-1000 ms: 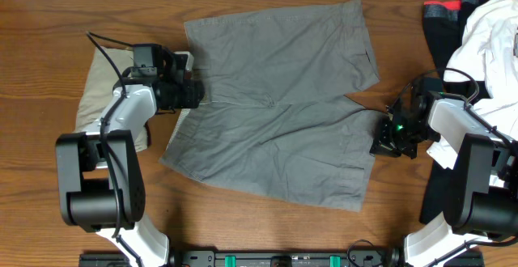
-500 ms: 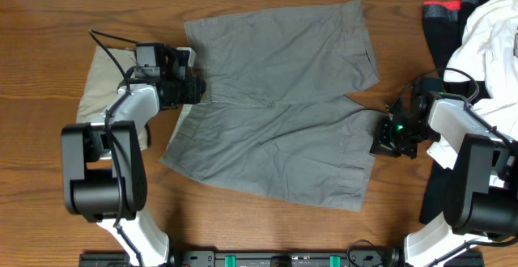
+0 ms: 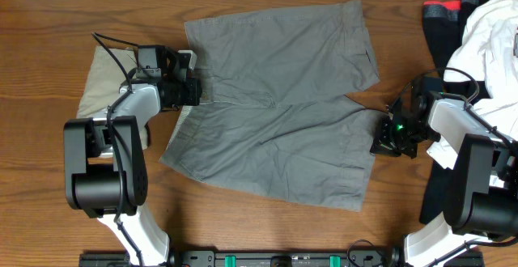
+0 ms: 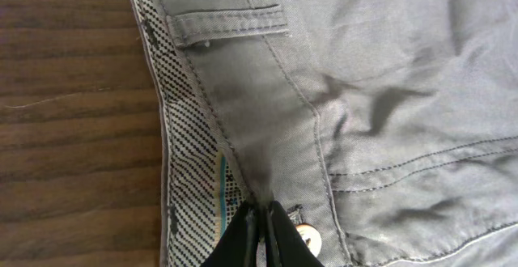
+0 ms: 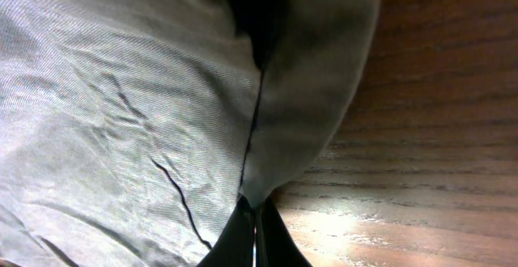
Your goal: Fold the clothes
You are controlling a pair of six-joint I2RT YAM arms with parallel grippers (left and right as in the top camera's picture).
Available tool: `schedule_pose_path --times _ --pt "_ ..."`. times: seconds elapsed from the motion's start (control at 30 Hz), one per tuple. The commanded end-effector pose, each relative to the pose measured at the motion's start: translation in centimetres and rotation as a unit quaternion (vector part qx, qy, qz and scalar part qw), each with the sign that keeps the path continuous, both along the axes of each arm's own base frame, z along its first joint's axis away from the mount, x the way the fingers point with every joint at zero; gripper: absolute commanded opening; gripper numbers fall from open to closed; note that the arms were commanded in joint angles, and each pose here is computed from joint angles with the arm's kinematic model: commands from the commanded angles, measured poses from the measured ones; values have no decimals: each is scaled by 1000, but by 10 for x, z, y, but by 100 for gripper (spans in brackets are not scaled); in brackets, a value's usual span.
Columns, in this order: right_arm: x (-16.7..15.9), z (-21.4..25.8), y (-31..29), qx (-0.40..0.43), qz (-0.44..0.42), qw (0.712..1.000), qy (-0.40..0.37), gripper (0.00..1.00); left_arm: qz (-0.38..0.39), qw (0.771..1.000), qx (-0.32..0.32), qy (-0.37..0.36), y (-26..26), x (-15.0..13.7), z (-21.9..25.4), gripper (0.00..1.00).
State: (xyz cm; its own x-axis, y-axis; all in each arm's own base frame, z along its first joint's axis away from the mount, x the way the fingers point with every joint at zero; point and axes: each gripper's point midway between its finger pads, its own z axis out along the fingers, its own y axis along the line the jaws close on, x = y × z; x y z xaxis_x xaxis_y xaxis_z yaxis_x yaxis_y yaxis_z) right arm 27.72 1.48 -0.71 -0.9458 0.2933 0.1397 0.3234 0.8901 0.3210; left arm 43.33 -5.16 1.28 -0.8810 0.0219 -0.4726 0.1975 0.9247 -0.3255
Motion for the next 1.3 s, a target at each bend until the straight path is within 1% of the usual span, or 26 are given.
schedule_pose_path --times 0.0,0.1,0.2,0.37,0.53,0.7,0.73,0.77,0.8,0.83,0.9,0.97,1.03,1.13,1.27 --pt "-13 -18 -15 -54 3 998 28 1 0 1000 -10 -23 -2 1 25 6" --pt "-13 -18 -15 -54 1 998 29 1 12 999 7 -36 6 3 37 6" --pt "-13 -18 -15 -55 0 998 29 1 40 997 48 -36 24 3 40 6" --pt "-13 -18 -15 -55 0 998 28 1 46 996 62 -32 29 2 36 6" --pt "-13 -18 -15 -56 0 998 30 1 75 990 122 -17 52 0 25 6" --pt "-13 -19 -17 -62 -7 998 32 1 70 990 125 -7 52 -4 19 7" --pt "-13 -19 -17 -63 -7 998 32 1 70 990 125 -5 52 -4 18 16" --pt "-13 -19 -18 -63 -7 997 32 2 70 990 125 -3 52 -5 18 34" --pt "-14 -19 -18 -63 -7 997 33 5 70 990 125 -2 52 -6 18 46" --pt "-14 -19 -18 -64 -7 997 33 9 71 989 127 -1 53 -6 17 48" --pt "-13 -19 -18 -64 -7 997 32 15 82 988 132 6 56 -9 17 50" --pt "-13 -19 -19 -65 -14 997 32 28 91 987 128 17 56 -13 18 54" --pt "-10 -19 -22 -65 -27 997 30 35 93 987 126 23 56 -18 21 56" --pt "-3 -15 -30 -66 -44 997 21 40 92 987 127 29 55 -27 32 59" --pt "16 8 -51 -72 -76 994 -20 43 95 987 126 31 55 -41 54 61"
